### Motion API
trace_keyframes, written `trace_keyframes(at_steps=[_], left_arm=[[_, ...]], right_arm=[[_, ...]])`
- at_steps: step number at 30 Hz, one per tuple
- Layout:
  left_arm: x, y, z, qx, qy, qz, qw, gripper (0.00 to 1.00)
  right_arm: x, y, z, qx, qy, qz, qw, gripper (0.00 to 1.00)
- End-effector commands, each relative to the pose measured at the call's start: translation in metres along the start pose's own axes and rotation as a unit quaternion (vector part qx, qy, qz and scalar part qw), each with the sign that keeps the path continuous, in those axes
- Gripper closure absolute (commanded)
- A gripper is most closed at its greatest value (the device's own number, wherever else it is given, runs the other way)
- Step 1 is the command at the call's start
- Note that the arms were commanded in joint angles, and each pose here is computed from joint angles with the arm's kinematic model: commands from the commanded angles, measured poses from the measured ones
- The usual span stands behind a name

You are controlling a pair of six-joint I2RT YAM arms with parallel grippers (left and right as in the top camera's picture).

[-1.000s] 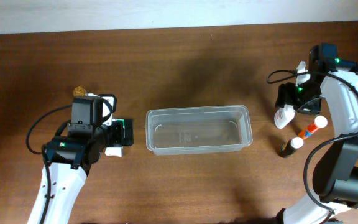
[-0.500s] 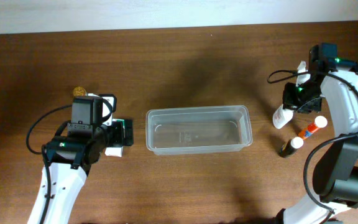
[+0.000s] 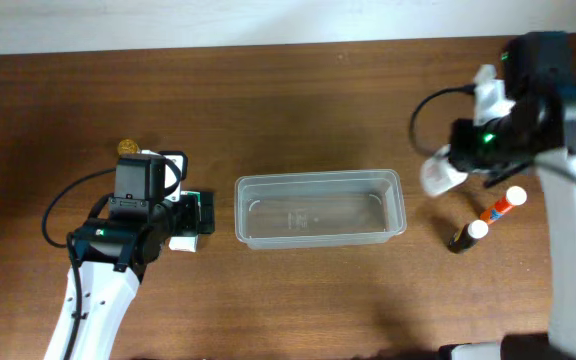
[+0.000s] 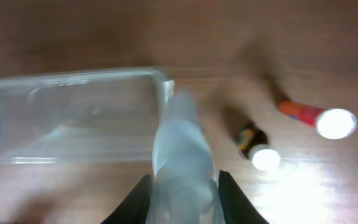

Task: Pack container
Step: 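Carry the white spray bottle into the container's right end and release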

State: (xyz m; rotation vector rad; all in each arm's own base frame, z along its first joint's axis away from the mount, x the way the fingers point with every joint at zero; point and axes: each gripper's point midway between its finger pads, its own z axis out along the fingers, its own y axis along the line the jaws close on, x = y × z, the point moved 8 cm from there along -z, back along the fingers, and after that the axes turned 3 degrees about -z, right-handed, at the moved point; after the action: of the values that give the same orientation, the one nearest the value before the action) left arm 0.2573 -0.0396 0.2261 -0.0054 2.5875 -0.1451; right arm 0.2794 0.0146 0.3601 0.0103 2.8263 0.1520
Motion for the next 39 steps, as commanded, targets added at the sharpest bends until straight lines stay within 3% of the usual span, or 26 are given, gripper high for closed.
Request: trace_keyframes(at_steps=[1, 8, 17, 24, 25, 27, 31, 35, 39], left_arm=[[-0.007, -0.002, -0.005, 0.007, -0.01, -0.005, 1.0, 0.01], [-0.006, -0.002, -0.005, 0.007, -0.009, -0.005, 1.0, 0.0], [-0.006, -0.002, -0.005, 0.007, -0.01, -0.005, 1.0, 0.01], [-0.006, -0.002, -0.005, 0.007, -0.01, -0.005, 1.0, 0.01], [-0.006, -0.002, -0.005, 0.007, -0.01, -0.005, 1.0, 0.01], [-0.006, -0.002, -0.005, 0.007, -0.01, -0.005, 1.0, 0.0], [-0.006, -0.002, -0.005, 0.007, -0.01, -0.005, 1.0, 0.01], [-0.006, -0.002, -0.005, 0.007, -0.009, -0.005, 1.0, 0.01], [-0.005, -0.001, -0.005, 0.006, -0.006, -0.005, 1.0, 0.01]], right_arm=[[0.003, 0.03, -0.002, -0.014, -0.004, 0.0, 1.0, 0.75], [0.004, 0.059, 0.052, 0.02, 0.028, -0.017, 0.999, 0.75], [0.014, 0.054, 0.141, 0.024, 0.041, -0.012, 0.999, 0.75], [0.014, 0.052, 0.178, 0.038, 0.051, -0.012, 0.998, 0.75], [0.014, 0.052, 0.18, 0.039, 0.055, -0.013, 0.998, 0.62], [0.013, 0.052, 0.179, 0.039, 0.053, -0.019, 0.998, 0.5], [0.007, 0.054, 0.16, 0.037, 0.037, -0.022, 0.998, 0.45], [-0.008, 0.043, 0.097, 0.078, -0.03, 0.005, 0.996, 0.42], [-0.016, 0.0, 0.033, 0.097, -0.1, 0.081, 0.987, 0.29]])
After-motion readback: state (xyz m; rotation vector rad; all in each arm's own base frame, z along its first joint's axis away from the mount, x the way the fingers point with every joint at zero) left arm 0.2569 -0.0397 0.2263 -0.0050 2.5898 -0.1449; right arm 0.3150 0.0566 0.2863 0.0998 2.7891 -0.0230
